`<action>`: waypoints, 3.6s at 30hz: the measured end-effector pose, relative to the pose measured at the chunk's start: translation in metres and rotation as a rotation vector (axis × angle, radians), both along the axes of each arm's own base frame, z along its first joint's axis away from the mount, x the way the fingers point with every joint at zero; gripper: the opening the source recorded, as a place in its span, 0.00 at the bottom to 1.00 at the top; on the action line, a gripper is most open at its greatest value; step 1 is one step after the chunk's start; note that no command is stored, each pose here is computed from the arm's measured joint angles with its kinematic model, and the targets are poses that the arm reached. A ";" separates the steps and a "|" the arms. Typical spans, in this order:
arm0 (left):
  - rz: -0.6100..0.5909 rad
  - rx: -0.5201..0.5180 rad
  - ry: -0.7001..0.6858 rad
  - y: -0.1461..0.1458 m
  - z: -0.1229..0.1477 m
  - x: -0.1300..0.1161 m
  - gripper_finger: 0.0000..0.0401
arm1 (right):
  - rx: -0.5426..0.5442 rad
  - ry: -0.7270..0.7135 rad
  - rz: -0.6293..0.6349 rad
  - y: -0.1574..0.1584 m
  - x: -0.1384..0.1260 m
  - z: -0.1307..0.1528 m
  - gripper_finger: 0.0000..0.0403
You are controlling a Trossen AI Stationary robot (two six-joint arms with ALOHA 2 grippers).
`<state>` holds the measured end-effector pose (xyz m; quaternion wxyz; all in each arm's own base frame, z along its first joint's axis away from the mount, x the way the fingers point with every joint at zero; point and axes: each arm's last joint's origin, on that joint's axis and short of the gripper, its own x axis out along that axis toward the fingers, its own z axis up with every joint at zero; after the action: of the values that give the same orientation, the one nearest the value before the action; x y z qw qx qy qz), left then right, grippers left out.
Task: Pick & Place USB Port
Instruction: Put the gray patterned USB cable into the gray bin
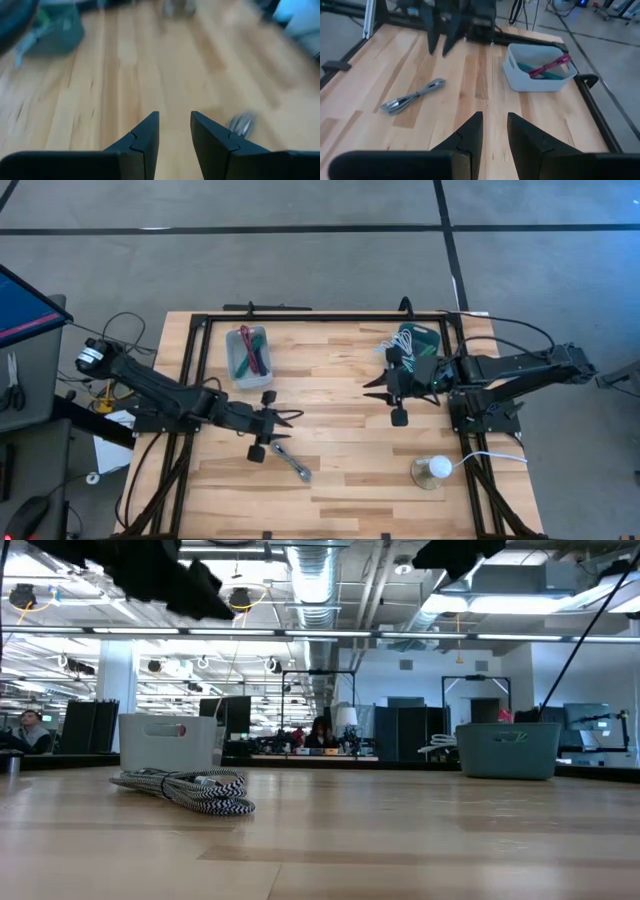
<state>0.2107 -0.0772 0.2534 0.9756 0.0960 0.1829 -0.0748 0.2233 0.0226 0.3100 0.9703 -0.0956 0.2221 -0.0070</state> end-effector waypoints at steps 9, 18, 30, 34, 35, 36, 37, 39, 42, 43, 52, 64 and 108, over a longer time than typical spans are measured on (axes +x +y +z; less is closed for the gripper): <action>0.012 0.052 0.144 -0.004 -0.023 0.010 0.28 | 0.004 -0.002 -0.002 0.000 0.002 -0.015 0.20; -0.063 0.083 0.201 -0.021 -0.029 0.014 0.28 | 0.005 0.020 -0.018 -0.003 0.006 -0.019 0.20; -0.093 0.138 0.329 -0.033 -0.039 0.021 0.28 | 0.043 0.045 -0.115 -0.020 0.017 -0.028 0.20; -0.084 0.151 0.347 -0.034 -0.044 0.023 0.28 | 0.041 0.057 -0.116 -0.020 0.024 -0.033 0.20; -0.079 0.156 0.352 -0.034 -0.046 0.024 0.28 | 0.040 0.075 -0.117 -0.020 0.024 -0.036 0.20; -0.073 0.160 0.357 -0.033 -0.047 0.025 0.28 | 0.038 0.092 -0.118 -0.020 0.025 -0.039 0.20; -0.070 0.162 0.363 -0.033 -0.049 0.025 0.28 | 0.037 0.091 -0.118 -0.021 0.027 -0.041 0.20; -0.065 0.163 0.367 -0.033 -0.050 0.026 0.28 | 0.036 0.098 -0.120 -0.021 0.031 -0.043 0.20; -0.080 0.159 0.382 -0.035 -0.054 0.028 0.28 | 0.035 0.108 -0.129 -0.023 0.035 -0.047 0.20; -0.097 0.149 0.390 -0.035 -0.055 0.028 0.28 | 0.035 0.118 -0.132 -0.024 0.036 -0.049 0.20; -0.112 0.014 0.405 -0.038 -0.052 0.027 0.28 | 0.039 0.096 -0.162 -0.031 0.035 -0.046 0.20; -0.118 -0.043 0.368 -0.040 -0.048 0.030 0.28 | 0.034 0.094 -0.159 -0.032 0.035 -0.046 0.20; -0.086 0.042 0.494 -0.040 -0.088 0.044 0.14 | 0.034 0.095 -0.158 -0.031 0.035 -0.046 0.20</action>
<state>0.2550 -0.1175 0.1656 0.8950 0.1026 0.4130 -0.1335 0.2583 -0.0088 0.2639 0.9566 -0.0614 0.2748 -0.0752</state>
